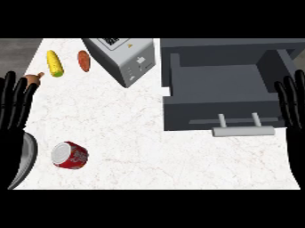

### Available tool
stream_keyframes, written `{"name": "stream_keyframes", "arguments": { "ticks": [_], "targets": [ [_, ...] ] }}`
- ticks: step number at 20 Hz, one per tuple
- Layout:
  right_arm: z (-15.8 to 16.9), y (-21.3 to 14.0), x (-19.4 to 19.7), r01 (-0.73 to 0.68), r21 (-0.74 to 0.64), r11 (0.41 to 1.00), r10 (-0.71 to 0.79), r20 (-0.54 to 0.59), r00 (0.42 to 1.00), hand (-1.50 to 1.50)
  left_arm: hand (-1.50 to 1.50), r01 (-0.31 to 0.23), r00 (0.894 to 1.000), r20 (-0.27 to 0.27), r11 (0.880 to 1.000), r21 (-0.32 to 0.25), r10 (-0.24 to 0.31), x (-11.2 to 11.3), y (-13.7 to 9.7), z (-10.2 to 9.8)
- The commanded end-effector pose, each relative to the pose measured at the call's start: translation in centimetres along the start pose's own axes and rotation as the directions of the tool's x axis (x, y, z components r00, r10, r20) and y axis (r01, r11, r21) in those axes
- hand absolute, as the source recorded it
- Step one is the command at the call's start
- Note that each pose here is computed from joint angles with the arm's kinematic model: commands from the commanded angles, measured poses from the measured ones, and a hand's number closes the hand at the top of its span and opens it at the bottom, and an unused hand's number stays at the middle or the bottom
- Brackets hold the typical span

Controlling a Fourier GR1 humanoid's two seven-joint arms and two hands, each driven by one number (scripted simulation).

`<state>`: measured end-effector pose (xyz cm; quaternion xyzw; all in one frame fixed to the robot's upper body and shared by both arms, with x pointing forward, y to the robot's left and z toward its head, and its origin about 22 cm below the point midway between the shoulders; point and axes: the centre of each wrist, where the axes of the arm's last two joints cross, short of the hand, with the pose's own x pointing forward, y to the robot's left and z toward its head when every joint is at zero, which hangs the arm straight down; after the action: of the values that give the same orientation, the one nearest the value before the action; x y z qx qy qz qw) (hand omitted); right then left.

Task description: Pick up the can, place it into the drawer and close the drawer

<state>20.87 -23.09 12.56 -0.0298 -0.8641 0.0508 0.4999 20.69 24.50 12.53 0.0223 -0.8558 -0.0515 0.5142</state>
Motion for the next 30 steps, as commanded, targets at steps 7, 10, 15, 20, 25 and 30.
{"name": "stream_keyframes", "arguments": {
  "ticks": [7,10,15,20,25,30],
  "targets": [
    [1.7,-1.8,-2.3,-0.033,-0.086,0.996,0.011,-0.247,0.969,-1.50,-1.50,-0.227,0.964,-0.239,0.825,-0.518,0.116,-1.0,0.5,3.2],
    [1.9,-2.3,-2.1,-0.033,-0.122,0.992,-0.005,-0.303,0.953,-1.50,-1.50,-0.250,0.954,-0.281,0.786,-0.566,0.101,-0.5,3.1,4.3],
    [3.6,-3.6,-2.2,-0.032,-0.103,0.994,0.001,-0.289,0.957,-1.50,-1.50,-0.271,0.949,-0.294,0.781,-0.563,0.117,0.4,6.3,5.1],
    [5.1,-3.7,-2.6,-0.035,-0.117,0.992,-0.004,-0.315,0.949,-1.50,-1.50,-0.264,0.951,-0.284,0.797,-0.542,0.122,1.2,10.4,4.1],
    [5.7,-4.5,-2.3,-0.045,-0.091,0.995,0.013,-0.326,0.945,-1.50,-1.50,-0.281,0.936,-0.333,0.815,-0.507,0.115,0.8,10.5,6.3],
    [5.3,-6.1,-2.2,-0.028,-0.100,0.995,-0.005,-0.308,0.951,-1.50,-1.50,-0.278,0.929,-0.357,0.818,-0.503,0.096,-0.7,9.9,2.8]
  ]
}}
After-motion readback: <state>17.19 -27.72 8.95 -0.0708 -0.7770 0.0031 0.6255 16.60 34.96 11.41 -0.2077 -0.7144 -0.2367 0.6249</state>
